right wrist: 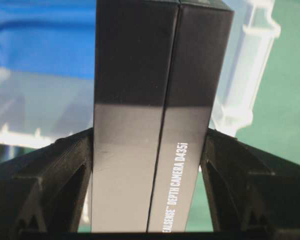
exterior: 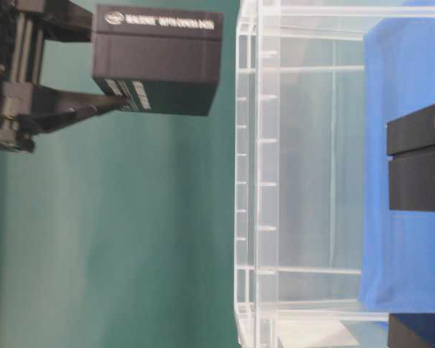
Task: Take out the box from the case.
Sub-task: 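Carry the box forward and lower it onto the cloth at right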
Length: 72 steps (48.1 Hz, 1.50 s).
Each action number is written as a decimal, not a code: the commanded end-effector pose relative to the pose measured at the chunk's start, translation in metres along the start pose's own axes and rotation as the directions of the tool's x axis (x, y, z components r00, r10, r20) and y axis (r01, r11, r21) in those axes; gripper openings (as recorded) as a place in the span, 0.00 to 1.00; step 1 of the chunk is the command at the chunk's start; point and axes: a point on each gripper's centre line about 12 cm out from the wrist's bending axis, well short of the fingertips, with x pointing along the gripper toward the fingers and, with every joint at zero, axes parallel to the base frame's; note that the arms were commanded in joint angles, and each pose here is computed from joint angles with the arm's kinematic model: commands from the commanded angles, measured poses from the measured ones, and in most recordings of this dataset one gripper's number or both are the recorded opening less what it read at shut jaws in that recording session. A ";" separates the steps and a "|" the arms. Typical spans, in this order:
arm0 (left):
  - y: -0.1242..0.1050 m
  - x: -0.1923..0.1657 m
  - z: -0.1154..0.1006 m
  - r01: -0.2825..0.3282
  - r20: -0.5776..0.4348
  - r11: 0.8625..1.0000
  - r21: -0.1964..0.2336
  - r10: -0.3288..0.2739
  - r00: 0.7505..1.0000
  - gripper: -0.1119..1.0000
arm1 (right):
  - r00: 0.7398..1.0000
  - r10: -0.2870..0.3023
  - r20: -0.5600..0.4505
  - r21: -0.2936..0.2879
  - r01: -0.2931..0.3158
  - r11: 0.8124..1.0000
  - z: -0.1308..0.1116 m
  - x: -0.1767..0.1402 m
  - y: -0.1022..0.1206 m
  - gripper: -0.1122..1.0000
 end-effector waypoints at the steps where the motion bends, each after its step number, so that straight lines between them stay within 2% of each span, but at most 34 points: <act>1: 0.000 -0.004 0.000 0.013 0.003 1.000 0.004 -0.013 1.000 0.99 | 0.998 0.061 0.008 -0.019 -0.061 0.998 -0.010 -0.028 -0.007 0.70; 5: 0.000 -0.004 0.000 0.012 0.003 1.000 0.004 -0.012 1.000 0.99 | 0.999 0.050 0.000 -0.022 -0.050 0.999 -0.020 -0.028 -0.006 0.70; 31: 0.000 -0.004 -0.001 0.011 0.003 1.000 0.005 -0.011 1.000 0.99 | 0.998 0.067 -0.017 -0.032 -0.067 0.997 -0.108 -0.035 -0.004 0.70; 49: 0.000 -0.004 -0.001 0.011 0.003 1.000 0.005 -0.011 1.000 0.99 | 0.996 0.075 -0.050 -0.001 -0.075 0.997 -0.163 -0.040 -0.009 0.70; 56: 0.000 -0.004 -0.001 0.009 0.002 1.000 0.005 -0.009 1.000 0.99 | 0.997 0.061 -0.047 -0.004 -0.062 0.998 -0.170 -0.038 -0.008 0.70; 72: 0.000 -0.004 -0.001 0.012 0.003 1.000 0.002 -0.012 1.000 0.99 | 0.998 -0.039 0.047 -0.009 0.039 0.999 -0.166 -0.016 -0.015 0.70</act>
